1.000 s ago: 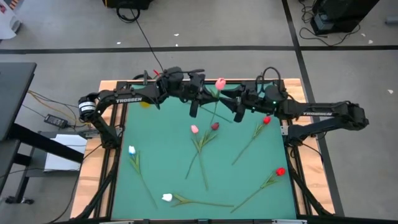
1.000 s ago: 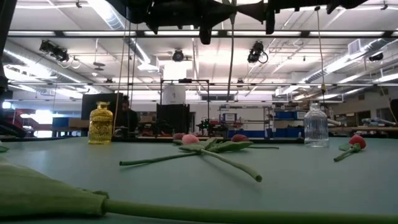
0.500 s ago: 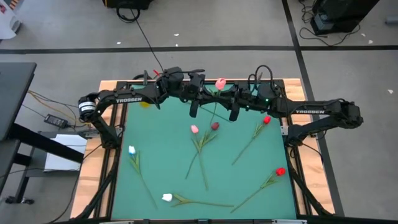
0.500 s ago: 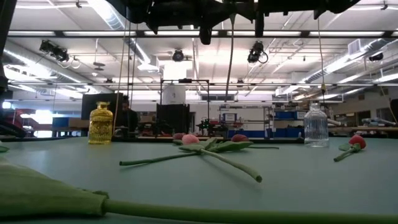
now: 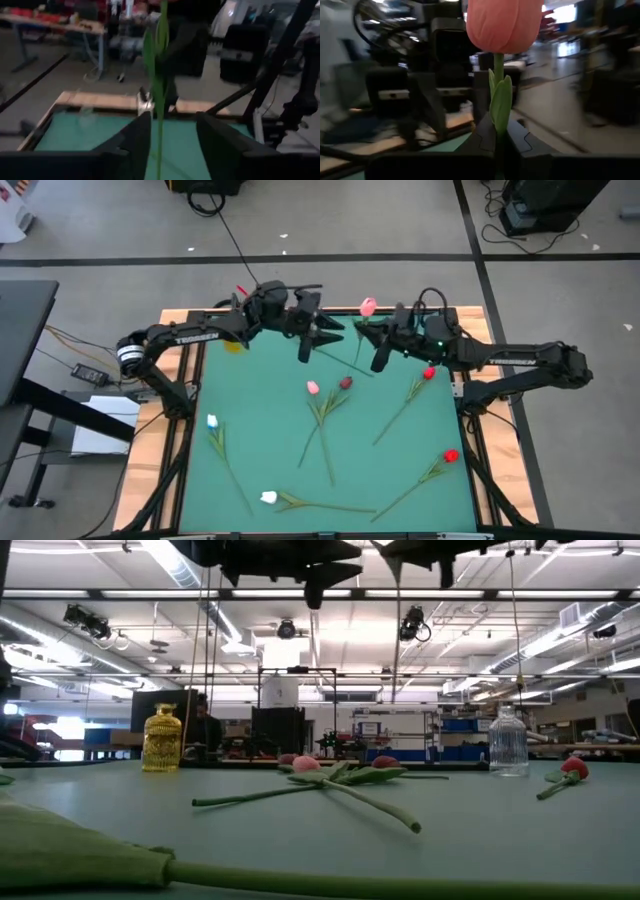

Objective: Sort flowers into vase by color
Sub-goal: Put the left pink flower into the transparent vase

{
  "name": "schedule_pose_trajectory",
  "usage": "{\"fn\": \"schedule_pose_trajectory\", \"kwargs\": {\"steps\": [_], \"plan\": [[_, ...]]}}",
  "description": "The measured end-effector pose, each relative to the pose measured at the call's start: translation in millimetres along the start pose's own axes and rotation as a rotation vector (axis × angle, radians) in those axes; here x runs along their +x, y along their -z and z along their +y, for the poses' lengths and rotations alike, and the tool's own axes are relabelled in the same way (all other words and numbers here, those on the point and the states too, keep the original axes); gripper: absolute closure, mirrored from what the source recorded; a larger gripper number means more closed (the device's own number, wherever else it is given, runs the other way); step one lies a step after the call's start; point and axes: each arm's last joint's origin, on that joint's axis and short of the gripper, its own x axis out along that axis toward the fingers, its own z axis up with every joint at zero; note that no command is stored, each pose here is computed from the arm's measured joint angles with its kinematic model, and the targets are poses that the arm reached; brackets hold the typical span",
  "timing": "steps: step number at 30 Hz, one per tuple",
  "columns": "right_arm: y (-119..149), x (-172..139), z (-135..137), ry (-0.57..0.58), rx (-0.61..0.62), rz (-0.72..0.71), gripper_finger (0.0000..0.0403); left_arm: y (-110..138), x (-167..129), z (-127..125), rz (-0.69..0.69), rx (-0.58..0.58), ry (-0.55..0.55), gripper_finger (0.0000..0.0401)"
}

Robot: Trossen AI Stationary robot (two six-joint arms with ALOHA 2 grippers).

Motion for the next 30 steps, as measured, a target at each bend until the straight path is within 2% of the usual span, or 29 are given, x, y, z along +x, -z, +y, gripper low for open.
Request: {"fn": "schedule_pose_trajectory", "kwargs": {"steps": [3,7,12,19,30], "plan": [[-4,-12,-2,0.124,-0.065,0.011,0.0391,-7,-18,2,0.031,0.005,-0.037,0.0201],[-6,-29,-10,0.337,-0.142,0.059,0.0391,-14,-44,5,0.031,0.016,-0.086,0.0190],[-12,-51,-33,0.603,-0.201,0.085,0.0391,15,-75,7,0.052,-0.068,-0.148,0.0196],[-25,-69,-64,0.749,-0.280,0.058,0.0391,53,-98,-10,0.024,-0.197,-0.161,0.0207],[-31,-72,-102,0.807,-0.243,0.032,0.0391,55,-99,-20,-0.009,-0.192,-0.177,0.0207]]}}
